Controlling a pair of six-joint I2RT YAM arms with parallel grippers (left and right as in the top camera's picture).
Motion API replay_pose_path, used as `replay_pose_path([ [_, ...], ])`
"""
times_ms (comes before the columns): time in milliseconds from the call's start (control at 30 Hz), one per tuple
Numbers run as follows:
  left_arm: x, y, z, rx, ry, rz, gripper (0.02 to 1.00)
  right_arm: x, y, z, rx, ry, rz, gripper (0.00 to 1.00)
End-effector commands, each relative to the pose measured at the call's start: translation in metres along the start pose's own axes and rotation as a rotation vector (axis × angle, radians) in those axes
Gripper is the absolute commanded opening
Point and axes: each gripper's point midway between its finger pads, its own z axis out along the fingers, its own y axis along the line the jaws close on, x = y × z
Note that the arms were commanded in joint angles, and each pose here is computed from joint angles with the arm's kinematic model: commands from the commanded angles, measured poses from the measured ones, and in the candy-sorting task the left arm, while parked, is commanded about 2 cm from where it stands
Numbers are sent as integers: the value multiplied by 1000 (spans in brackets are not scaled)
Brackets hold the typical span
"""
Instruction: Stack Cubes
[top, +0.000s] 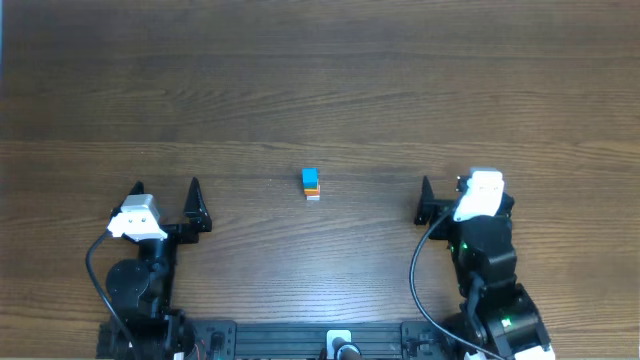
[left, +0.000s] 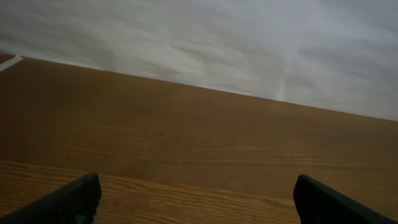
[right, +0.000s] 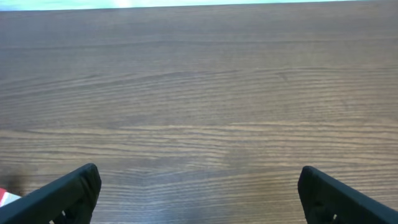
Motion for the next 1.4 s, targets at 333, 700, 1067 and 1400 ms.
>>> replay_pose_path([
  [333, 2, 0, 0, 2, 0, 15, 1000, 15, -18, -7, -30, -137, -26, 991],
  [700, 2, 0, 0, 2, 0, 15, 1000, 20, -14, -4, -52, -204, -73, 993],
  [1067, 2, 0, 0, 2, 0, 15, 1000, 19, -18, 0, -32, -239, -69, 993],
  [1400, 2, 0, 0, 2, 0, 15, 1000, 5, -21, -1, -12, -356, -59, 991],
])
